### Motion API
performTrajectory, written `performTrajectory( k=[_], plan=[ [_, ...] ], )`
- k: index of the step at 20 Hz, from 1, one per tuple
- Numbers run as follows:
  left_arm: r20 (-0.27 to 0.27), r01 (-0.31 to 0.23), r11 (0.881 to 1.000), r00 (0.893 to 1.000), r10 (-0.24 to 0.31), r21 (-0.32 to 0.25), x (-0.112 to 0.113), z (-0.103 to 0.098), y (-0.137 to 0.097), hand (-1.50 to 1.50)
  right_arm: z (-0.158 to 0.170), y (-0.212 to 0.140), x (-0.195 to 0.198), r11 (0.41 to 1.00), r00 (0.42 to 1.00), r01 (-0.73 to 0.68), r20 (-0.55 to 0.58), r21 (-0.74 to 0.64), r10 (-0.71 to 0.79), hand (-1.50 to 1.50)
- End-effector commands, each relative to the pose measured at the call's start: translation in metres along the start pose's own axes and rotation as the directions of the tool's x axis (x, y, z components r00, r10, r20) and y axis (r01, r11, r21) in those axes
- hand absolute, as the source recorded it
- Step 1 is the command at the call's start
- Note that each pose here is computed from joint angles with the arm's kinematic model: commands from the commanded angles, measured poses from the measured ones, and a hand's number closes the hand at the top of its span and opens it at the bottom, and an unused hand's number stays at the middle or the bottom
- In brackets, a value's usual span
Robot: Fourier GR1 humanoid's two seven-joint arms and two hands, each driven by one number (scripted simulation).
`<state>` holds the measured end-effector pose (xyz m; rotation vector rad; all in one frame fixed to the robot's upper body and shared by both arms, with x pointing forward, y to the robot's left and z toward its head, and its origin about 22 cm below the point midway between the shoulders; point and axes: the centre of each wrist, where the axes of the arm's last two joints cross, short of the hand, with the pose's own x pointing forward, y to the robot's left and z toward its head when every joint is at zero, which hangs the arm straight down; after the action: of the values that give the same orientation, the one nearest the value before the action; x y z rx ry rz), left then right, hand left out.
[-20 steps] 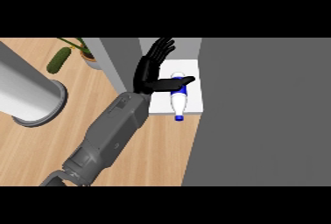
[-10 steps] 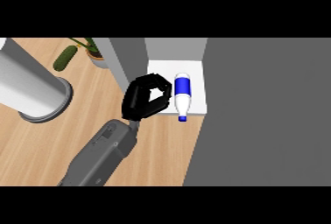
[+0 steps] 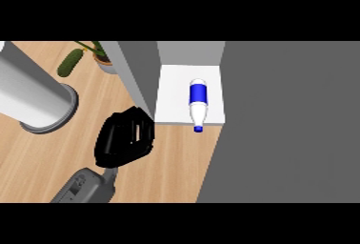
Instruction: Pick up the bottled water, place it into the cabinet and close the cabinet
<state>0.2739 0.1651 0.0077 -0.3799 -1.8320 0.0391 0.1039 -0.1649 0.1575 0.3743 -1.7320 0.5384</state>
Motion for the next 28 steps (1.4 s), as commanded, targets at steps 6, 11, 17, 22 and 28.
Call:
performTrajectory(
  k=[6,11,17,22,28],
  plan=[
    [0.012,0.021,0.998,1.000,-0.022,0.058,0.039,0.052,0.041,1.50,-0.035,0.041,0.021,0.993,0.999,0.019,0.044,0.118,-0.024,1.50],
    [0.035,0.007,0.996,0.999,-0.011,0.091,0.043,0.066,0.060,1.50,-0.055,0.081,0.024,0.977,0.995,0.052,0.070,0.207,-0.068,1.50],
    [0.037,0.015,0.995,0.999,-0.019,0.098,0.060,0.074,0.073,1.50,-0.084,0.083,0.031,0.982,0.984,-0.097,0.163,0.162,0.071,1.50],
    [0.030,0.015,0.996,0.999,-0.017,0.084,0.071,0.095,0.095,1.50,-0.105,0.079,0.027,0.995,0.988,-0.084,0.136,0.048,0.077,1.50],
    [0.043,0.018,0.997,0.999,-0.021,0.070,0.083,0.100,0.120,1.50,-0.143,0.059,0.023,0.997,0.998,-0.029,0.062,-0.067,0.033,1.50]
  ],
)
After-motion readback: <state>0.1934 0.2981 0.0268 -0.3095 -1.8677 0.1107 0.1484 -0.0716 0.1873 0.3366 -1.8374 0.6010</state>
